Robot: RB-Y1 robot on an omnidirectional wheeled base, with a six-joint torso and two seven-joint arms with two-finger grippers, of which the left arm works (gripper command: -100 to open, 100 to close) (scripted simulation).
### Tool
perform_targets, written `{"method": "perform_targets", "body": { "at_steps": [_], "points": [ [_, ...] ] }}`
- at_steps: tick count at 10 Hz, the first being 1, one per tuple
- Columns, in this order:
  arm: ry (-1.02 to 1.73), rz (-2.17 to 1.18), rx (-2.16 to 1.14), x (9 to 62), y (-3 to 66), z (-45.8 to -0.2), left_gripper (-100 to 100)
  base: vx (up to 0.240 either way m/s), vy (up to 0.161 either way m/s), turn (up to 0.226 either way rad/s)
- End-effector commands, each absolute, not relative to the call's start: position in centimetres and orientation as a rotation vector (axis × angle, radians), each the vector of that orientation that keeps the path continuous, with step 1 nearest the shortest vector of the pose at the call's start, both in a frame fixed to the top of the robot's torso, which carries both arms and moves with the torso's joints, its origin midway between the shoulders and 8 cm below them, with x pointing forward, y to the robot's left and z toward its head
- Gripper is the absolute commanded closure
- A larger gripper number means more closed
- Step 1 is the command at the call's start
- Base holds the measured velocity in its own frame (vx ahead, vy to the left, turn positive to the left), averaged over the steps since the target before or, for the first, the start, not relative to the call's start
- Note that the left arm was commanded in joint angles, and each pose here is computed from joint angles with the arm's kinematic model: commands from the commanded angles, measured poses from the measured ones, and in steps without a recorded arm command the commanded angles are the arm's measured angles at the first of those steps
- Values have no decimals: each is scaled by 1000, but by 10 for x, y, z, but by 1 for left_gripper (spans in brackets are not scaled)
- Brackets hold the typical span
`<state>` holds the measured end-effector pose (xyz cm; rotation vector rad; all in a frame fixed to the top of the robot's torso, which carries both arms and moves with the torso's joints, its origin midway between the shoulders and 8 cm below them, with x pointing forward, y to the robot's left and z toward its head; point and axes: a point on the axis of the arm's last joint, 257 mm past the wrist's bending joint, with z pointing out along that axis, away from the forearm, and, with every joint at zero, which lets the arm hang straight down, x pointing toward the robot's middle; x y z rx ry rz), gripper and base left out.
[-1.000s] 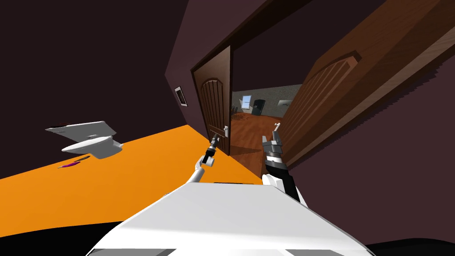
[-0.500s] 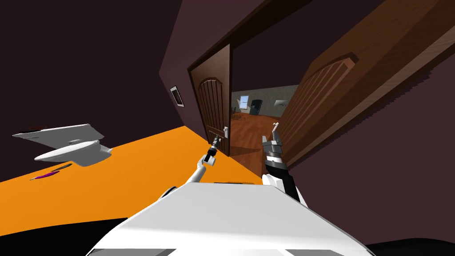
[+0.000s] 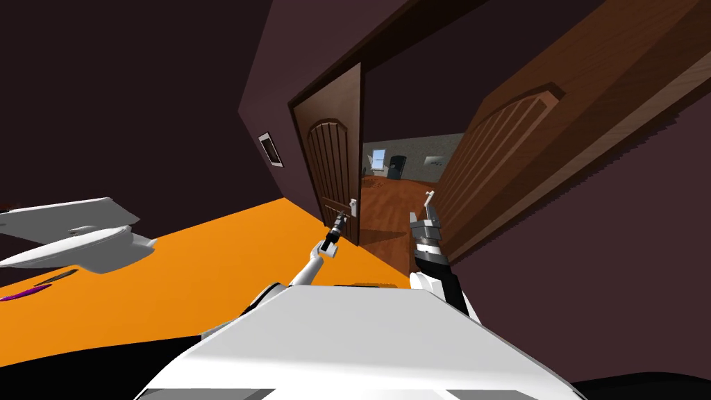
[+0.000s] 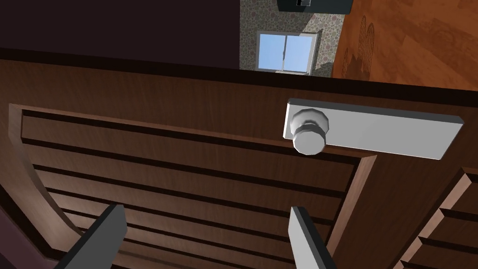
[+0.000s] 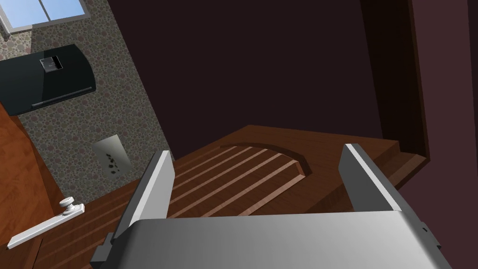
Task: Push the door open
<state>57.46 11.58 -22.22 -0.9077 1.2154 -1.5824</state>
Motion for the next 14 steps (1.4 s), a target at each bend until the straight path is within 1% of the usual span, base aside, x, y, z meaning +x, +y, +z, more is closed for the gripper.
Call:
{"method": "perform_targets", "body": {
  "at_steps": [1,7,14],
  "points": [
    [1243,-1579,-918,579,111,-231,-100,50,93,-103],
    [1333,-1559,-948,591,98,-256,-100,60,95,-87],
    [1416,-1529,-974,601,90,-278,-100,46,78,-68]
  ]
}}
